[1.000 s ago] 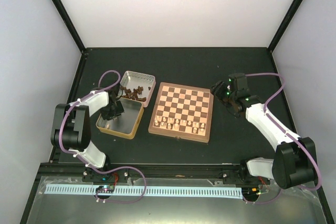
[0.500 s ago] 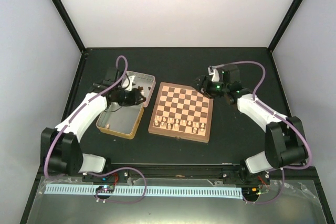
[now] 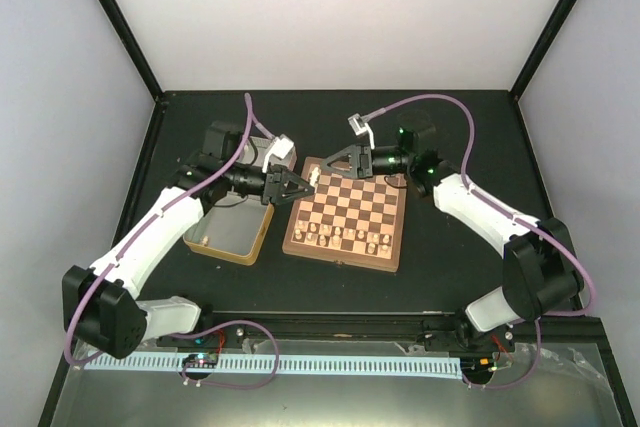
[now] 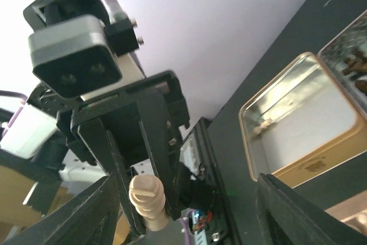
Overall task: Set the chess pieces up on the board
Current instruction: Place the chess piece on the chessboard.
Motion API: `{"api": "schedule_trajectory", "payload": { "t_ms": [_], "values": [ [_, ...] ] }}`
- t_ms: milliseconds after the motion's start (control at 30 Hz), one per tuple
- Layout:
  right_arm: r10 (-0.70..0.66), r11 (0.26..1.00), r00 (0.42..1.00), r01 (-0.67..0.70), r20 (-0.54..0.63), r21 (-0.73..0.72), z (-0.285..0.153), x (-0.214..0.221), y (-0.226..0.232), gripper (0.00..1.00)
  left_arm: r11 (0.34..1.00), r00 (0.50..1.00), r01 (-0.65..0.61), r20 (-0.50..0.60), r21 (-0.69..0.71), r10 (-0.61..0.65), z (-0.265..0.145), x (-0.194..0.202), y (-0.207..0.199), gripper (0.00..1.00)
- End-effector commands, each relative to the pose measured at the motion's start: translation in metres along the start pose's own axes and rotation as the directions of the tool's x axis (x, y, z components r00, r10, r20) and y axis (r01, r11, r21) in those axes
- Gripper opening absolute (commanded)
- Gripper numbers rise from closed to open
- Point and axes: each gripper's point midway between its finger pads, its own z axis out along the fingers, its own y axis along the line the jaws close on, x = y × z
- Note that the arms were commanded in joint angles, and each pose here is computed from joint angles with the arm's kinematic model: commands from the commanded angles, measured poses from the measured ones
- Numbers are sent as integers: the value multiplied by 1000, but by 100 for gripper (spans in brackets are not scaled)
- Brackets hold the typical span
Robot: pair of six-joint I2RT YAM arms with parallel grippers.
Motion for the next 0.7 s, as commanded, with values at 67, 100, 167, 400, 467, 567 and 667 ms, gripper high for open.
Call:
{"api": "schedule_trajectory", "payload": {
  "t_ms": [67,100,167,400,467,567,667],
  "values": [
    [-68,992,996,62,-58,-112,10,6,30,58,988,991,-133,-4,74,133,-4,-10,-25,16],
    [-73,991,995,64,-65,-119,10,8,31,55,989,991,-132,-5,74,132,-4,-10,-25,16],
    [-78,989,994,67,-79,-132,11,11,34,51,988,991,-133,-9,79,134,-4,-8,-26,15],
    [-98,987,990,83,-104,-140,17,14,39,37,987,990,-137,-19,81,139,-2,-5,-26,14],
    [-103,986,989,87,-109,-145,18,15,41,34,987,990,-137,-22,81,140,-2,-4,-26,14],
    [-103,986,988,85,-119,-145,19,17,42,26,988,990,-139,-23,72,140,-1,-4,-25,14],
    [-115,984,985,95,-129,-151,20,20,45,20,988,990,-139,-20,61,140,-2,-5,-24,14]
  ]
}}
